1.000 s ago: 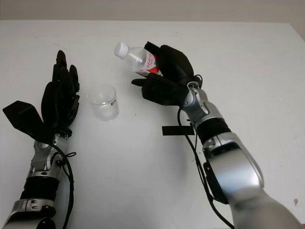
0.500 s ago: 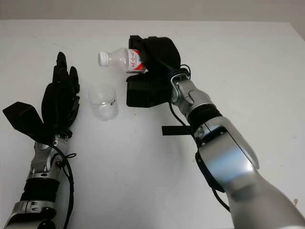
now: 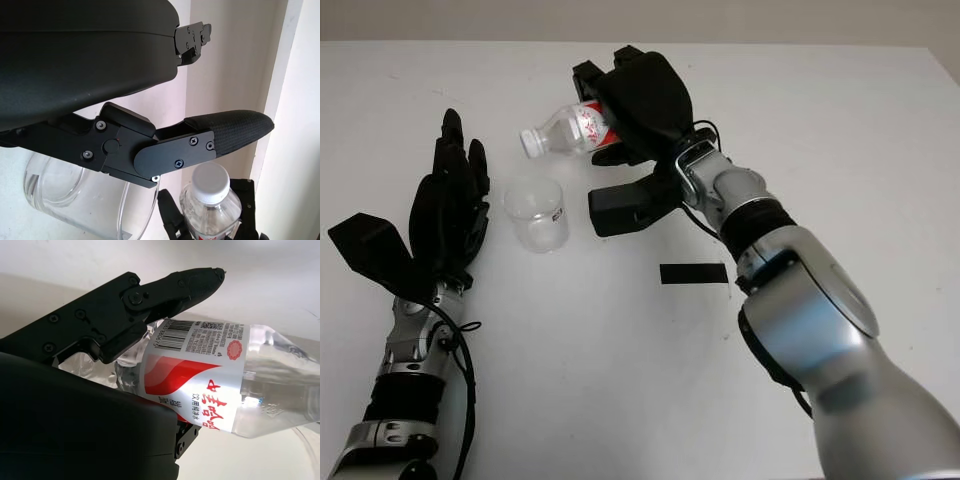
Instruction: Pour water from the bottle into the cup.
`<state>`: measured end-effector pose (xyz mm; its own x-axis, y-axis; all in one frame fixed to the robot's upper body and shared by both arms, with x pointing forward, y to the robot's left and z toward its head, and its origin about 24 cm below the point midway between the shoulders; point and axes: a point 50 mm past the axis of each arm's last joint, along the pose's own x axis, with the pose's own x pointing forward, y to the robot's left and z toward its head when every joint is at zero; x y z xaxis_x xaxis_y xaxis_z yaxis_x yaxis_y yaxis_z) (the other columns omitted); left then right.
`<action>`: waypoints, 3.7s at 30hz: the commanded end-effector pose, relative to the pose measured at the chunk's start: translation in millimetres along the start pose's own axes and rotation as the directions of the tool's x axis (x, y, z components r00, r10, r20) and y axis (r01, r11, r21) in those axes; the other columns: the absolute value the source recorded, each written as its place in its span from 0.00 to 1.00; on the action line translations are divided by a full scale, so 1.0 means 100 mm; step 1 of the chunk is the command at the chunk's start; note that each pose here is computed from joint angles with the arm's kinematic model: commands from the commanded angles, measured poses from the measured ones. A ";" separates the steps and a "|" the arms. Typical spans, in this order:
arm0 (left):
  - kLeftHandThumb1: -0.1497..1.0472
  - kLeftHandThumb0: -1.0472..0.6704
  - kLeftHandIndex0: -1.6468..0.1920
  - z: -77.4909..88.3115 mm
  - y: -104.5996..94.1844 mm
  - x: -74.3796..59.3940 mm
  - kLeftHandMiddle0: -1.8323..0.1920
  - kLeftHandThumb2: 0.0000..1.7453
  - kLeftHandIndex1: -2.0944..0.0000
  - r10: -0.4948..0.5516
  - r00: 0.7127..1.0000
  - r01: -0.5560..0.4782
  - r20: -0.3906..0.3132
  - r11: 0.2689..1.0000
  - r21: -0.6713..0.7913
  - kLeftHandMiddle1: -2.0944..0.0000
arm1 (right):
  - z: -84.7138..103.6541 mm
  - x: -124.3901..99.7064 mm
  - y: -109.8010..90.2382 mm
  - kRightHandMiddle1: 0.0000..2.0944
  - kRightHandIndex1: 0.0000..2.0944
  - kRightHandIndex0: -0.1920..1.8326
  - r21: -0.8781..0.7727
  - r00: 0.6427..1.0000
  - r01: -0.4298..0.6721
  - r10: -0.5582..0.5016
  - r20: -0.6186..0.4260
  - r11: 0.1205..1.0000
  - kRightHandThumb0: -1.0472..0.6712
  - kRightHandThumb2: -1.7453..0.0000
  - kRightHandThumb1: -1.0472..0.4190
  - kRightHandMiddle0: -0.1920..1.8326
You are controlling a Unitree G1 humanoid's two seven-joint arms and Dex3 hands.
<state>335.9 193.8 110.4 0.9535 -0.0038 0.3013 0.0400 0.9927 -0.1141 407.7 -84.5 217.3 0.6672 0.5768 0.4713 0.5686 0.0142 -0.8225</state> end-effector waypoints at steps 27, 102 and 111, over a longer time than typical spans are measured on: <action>1.00 0.13 1.00 0.02 -0.03 -0.01 1.00 0.41 1.00 -0.002 1.000 0.002 0.010 1.000 -0.004 1.00 | 0.00 0.05 -0.19 1.00 1.00 0.71 -0.153 0.968 0.178 -0.145 0.206 0.972 0.31 0.81 0.00 0.44; 1.00 0.13 1.00 0.01 0.01 -0.10 1.00 0.41 1.00 -0.040 0.999 0.040 -0.017 0.999 0.003 1.00 | 0.01 -1.43 0.02 1.00 1.00 0.75 0.928 0.805 0.370 0.518 -0.291 -0.054 0.37 0.77 0.00 0.57; 1.00 0.13 1.00 0.01 0.02 -0.10 1.00 0.40 1.00 -0.046 0.999 0.046 -0.019 0.999 0.003 1.00 | 0.18 -1.65 0.11 1.00 1.00 0.75 0.905 0.811 0.413 0.493 -0.316 -0.099 0.36 0.77 0.00 0.58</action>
<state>328.7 193.0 108.1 0.9572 -0.0525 0.2846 0.0853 0.9909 -0.1043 300.5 -164.6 121.4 0.9761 0.2150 0.0308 -0.2143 0.9765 -0.0236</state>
